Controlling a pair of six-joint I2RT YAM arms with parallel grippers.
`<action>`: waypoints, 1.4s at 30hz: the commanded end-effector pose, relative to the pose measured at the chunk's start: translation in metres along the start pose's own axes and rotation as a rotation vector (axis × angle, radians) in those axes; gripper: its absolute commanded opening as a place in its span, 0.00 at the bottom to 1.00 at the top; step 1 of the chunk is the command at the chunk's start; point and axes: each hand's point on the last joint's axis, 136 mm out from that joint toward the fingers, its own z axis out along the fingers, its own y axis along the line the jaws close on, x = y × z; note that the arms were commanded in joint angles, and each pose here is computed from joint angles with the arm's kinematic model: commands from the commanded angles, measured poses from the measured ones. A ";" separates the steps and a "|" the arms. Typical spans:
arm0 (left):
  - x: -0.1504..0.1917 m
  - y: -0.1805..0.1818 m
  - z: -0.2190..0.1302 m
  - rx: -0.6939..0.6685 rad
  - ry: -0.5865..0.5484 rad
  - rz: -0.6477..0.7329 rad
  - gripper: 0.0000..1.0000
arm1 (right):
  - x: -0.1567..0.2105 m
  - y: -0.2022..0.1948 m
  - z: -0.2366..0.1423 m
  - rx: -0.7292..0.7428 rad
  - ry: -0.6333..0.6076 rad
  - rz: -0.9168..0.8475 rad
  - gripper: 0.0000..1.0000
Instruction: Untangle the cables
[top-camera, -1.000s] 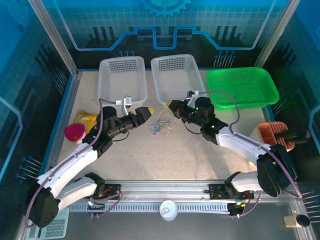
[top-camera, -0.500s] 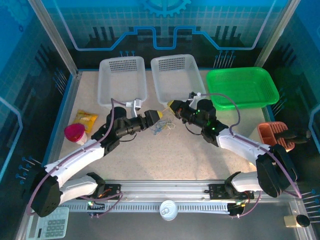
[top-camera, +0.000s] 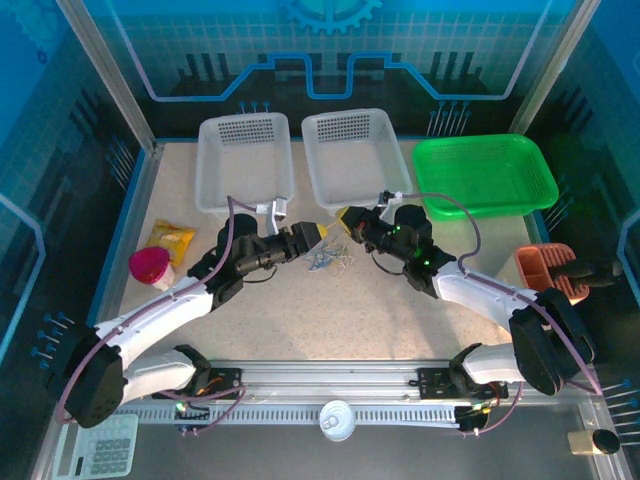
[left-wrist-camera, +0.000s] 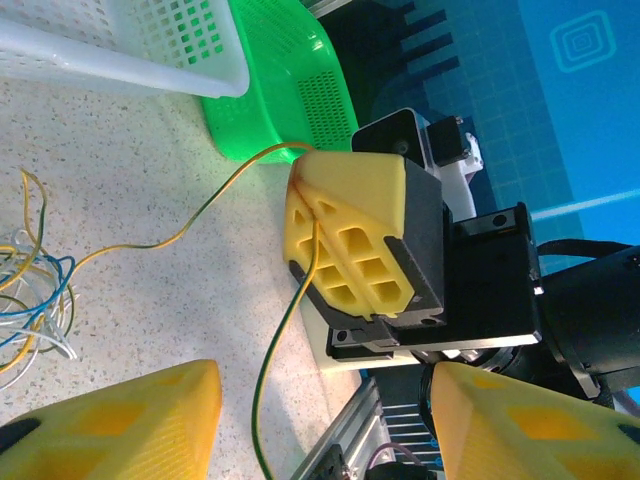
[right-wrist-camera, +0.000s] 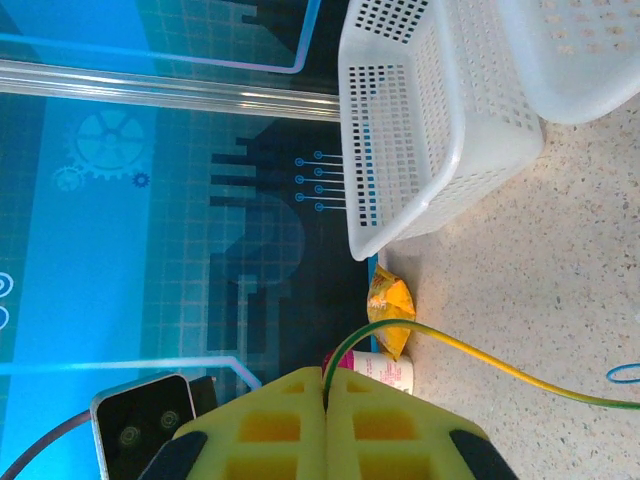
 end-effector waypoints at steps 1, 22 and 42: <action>-0.008 -0.017 0.004 0.045 -0.021 0.026 0.58 | -0.005 0.014 -0.005 -0.055 -0.016 0.000 0.00; -0.005 -0.016 0.013 0.043 -0.013 0.027 0.24 | 0.001 0.003 -0.002 -0.057 0.011 0.019 0.00; -0.015 -0.049 0.006 0.041 0.011 0.092 0.00 | 0.014 -0.030 -0.032 0.122 0.047 -0.161 0.58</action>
